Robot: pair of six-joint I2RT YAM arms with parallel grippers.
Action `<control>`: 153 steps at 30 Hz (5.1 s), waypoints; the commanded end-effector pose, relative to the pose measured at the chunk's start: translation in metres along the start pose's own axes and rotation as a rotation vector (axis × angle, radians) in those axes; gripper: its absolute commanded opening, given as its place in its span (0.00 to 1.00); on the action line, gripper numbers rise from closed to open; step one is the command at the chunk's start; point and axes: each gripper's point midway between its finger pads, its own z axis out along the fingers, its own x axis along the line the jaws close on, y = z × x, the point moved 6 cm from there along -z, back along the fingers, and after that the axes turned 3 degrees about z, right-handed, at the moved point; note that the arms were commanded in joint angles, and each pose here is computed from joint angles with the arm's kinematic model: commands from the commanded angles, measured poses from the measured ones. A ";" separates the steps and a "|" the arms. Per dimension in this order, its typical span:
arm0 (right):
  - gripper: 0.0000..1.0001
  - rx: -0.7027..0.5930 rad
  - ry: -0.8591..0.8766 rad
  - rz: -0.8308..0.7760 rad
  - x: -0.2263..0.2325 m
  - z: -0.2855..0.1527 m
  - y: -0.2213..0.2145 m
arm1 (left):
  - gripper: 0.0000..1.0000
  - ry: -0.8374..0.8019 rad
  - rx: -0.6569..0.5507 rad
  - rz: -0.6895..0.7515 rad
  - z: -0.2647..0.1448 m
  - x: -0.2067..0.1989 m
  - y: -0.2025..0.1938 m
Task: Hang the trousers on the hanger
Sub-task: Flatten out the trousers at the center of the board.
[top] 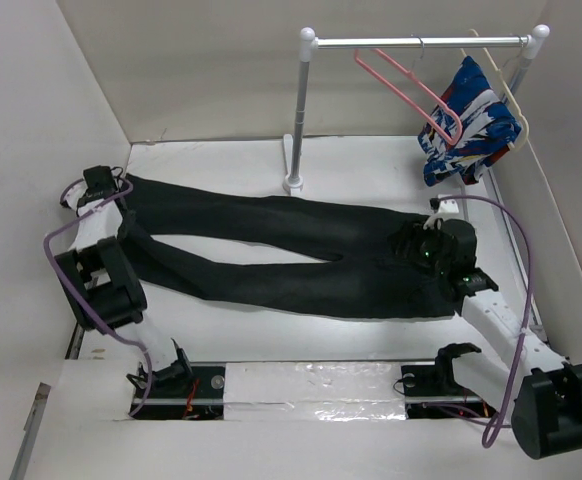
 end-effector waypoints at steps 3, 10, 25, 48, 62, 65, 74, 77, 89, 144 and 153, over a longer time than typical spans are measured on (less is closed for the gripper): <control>0.70 -0.061 -0.027 0.051 -0.015 -0.004 0.013 | 0.22 -0.015 0.018 0.096 0.003 -0.021 0.002; 0.68 -0.065 0.040 0.043 -0.009 -0.006 0.009 | 0.27 -0.115 -0.047 0.062 -0.031 -0.005 0.000; 0.00 -0.096 0.134 -0.001 0.011 -0.012 0.010 | 0.00 -0.198 0.069 -0.112 -0.029 0.059 -0.037; 0.06 0.015 0.245 -0.111 0.044 0.012 -0.004 | 0.25 -0.416 0.236 -0.217 0.028 0.042 -0.022; 0.05 0.059 0.288 -0.129 0.049 0.018 -0.011 | 0.37 -0.467 0.185 -0.129 0.010 0.022 -0.028; 0.05 0.067 0.299 -0.130 0.050 0.018 -0.012 | 0.37 -0.451 0.167 -0.123 0.010 0.022 -0.024; 0.05 0.089 0.350 -0.138 0.057 0.021 -0.016 | 0.43 -0.483 0.170 -0.107 0.014 0.016 -0.020; 0.04 0.098 0.363 -0.144 0.060 0.023 -0.018 | 0.43 -0.506 0.177 -0.103 0.014 0.014 -0.020; 0.04 0.120 0.402 -0.160 0.069 0.027 -0.024 | 0.00 -0.588 0.216 -0.069 0.020 -0.001 -0.020; 0.05 0.137 0.477 -0.190 0.107 0.011 -0.022 | 0.14 -0.366 0.077 0.292 -0.008 -0.139 -0.065; 0.06 0.099 0.506 -0.217 0.120 0.007 -0.010 | 0.43 -0.398 0.071 0.348 -0.001 -0.156 -0.060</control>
